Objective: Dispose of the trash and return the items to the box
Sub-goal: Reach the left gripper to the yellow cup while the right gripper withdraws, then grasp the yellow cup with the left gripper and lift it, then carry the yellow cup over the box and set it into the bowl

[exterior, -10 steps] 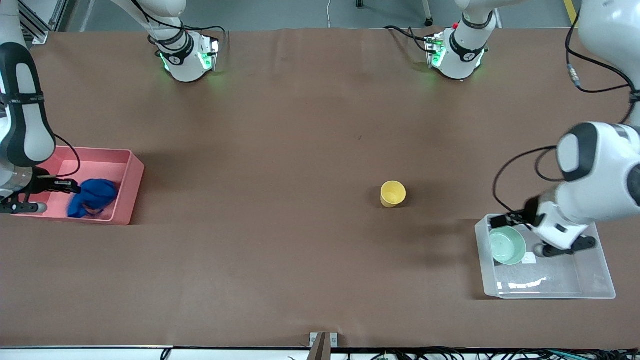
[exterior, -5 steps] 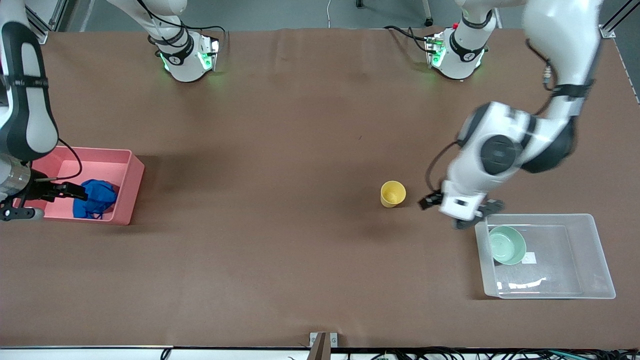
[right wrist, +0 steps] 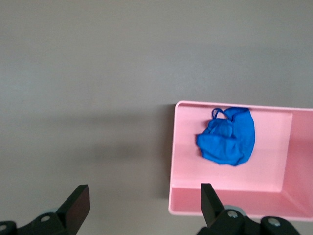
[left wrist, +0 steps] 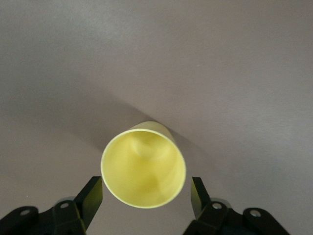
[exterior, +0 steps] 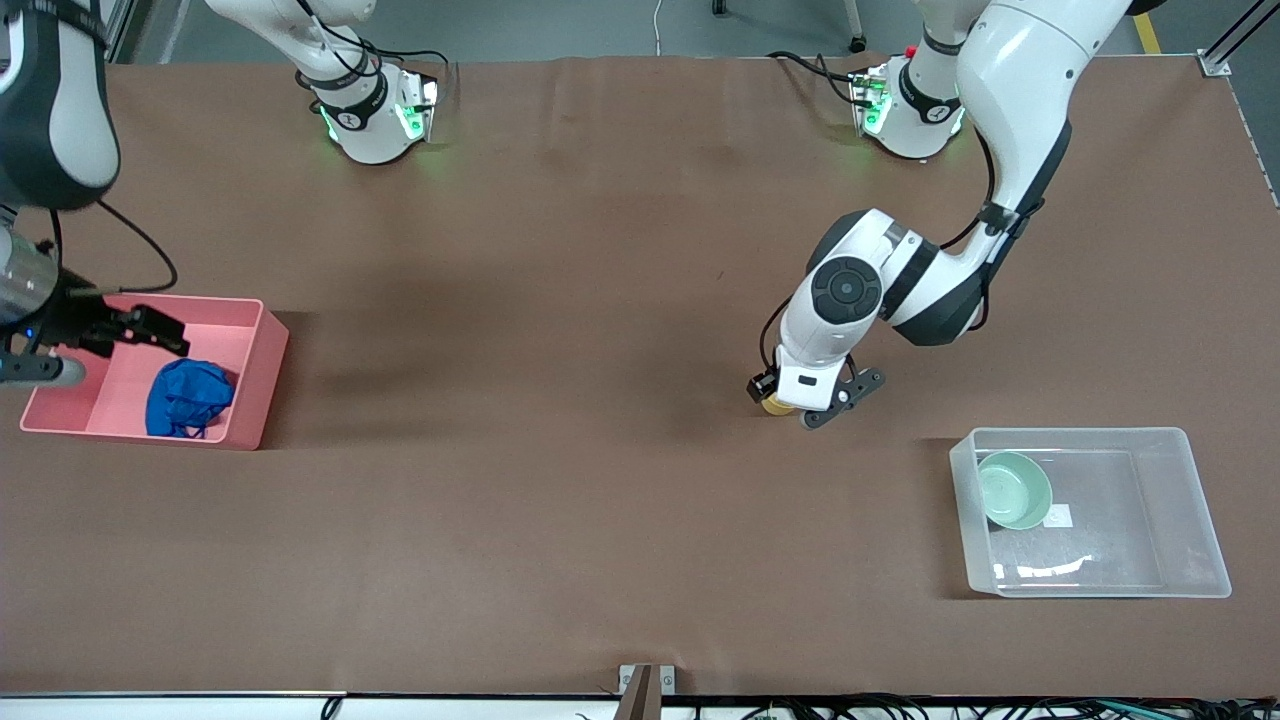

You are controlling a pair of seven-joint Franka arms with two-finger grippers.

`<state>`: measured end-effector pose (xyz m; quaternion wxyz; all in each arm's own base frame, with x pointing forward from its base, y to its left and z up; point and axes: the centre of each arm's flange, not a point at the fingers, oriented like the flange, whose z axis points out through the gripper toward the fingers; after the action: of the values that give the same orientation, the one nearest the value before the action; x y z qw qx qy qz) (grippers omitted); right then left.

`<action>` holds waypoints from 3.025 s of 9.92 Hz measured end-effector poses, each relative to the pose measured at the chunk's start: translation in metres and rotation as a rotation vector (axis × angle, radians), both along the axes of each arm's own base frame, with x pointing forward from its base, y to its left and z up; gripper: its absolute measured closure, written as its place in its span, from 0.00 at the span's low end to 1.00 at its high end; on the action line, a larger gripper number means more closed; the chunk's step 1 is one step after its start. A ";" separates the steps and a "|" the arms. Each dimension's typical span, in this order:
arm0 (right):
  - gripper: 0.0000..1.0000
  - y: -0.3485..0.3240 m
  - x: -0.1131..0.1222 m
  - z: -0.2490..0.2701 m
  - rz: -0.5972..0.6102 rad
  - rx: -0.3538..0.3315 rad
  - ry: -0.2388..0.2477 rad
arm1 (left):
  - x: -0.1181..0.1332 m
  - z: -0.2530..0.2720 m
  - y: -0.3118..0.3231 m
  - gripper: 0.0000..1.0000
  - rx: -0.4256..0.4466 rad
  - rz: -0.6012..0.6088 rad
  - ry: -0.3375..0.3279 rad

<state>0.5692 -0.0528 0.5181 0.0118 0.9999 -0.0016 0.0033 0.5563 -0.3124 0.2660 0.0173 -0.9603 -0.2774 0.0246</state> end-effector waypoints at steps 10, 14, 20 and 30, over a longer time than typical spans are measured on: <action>0.00 0.037 -0.041 0.120 0.008 -0.008 -0.131 | 0.017 -0.002 0.025 0.97 -0.013 0.044 -0.043; 0.00 0.037 -0.043 0.112 0.006 -0.008 -0.073 | 0.073 0.125 0.084 0.97 0.039 0.009 -0.134; 0.00 0.037 -0.039 0.106 0.005 -0.008 -0.061 | 0.121 0.132 0.333 0.97 0.064 -0.291 -0.099; 0.00 0.037 -0.039 0.106 0.005 -0.008 -0.058 | 0.146 -0.005 0.378 0.70 -0.062 -0.329 -0.141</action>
<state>0.5301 -0.0161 0.6242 0.0159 0.9994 0.0004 0.0322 0.7022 0.0652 0.2606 -0.0282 -0.9921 -0.1161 -0.0376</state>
